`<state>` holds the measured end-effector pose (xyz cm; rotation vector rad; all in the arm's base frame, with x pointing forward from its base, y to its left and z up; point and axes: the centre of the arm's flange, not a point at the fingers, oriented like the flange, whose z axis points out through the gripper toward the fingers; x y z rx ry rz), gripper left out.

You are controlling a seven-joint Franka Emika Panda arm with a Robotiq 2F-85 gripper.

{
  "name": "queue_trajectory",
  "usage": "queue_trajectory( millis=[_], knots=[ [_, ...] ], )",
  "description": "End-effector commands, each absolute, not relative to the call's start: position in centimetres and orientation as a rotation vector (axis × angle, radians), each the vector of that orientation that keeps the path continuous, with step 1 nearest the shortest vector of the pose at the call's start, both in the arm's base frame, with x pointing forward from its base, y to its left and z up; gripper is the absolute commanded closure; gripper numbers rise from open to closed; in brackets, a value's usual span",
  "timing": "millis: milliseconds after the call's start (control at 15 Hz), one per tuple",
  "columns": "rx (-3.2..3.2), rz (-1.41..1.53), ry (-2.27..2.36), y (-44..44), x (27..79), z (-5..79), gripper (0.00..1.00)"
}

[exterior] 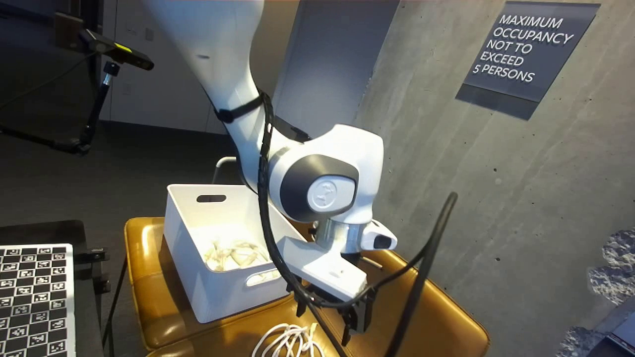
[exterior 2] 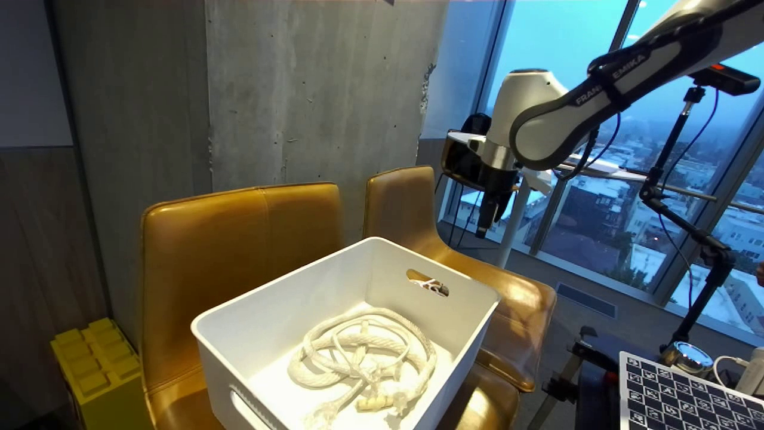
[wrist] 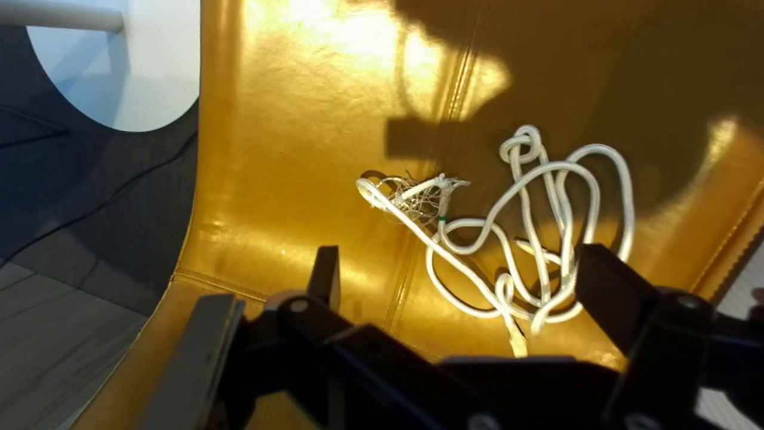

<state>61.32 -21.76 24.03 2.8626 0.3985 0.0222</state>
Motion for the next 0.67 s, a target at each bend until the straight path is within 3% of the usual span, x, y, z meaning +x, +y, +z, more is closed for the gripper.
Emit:
queue_trajectory(
  millis=[0,600],
  knots=[
    [2.838,-0.032,0.480,-24.8,65.2,20.6,0.00],
    [2.781,-0.142,0.636,-26.3,67.0,11.7,0.00]
  ],
)
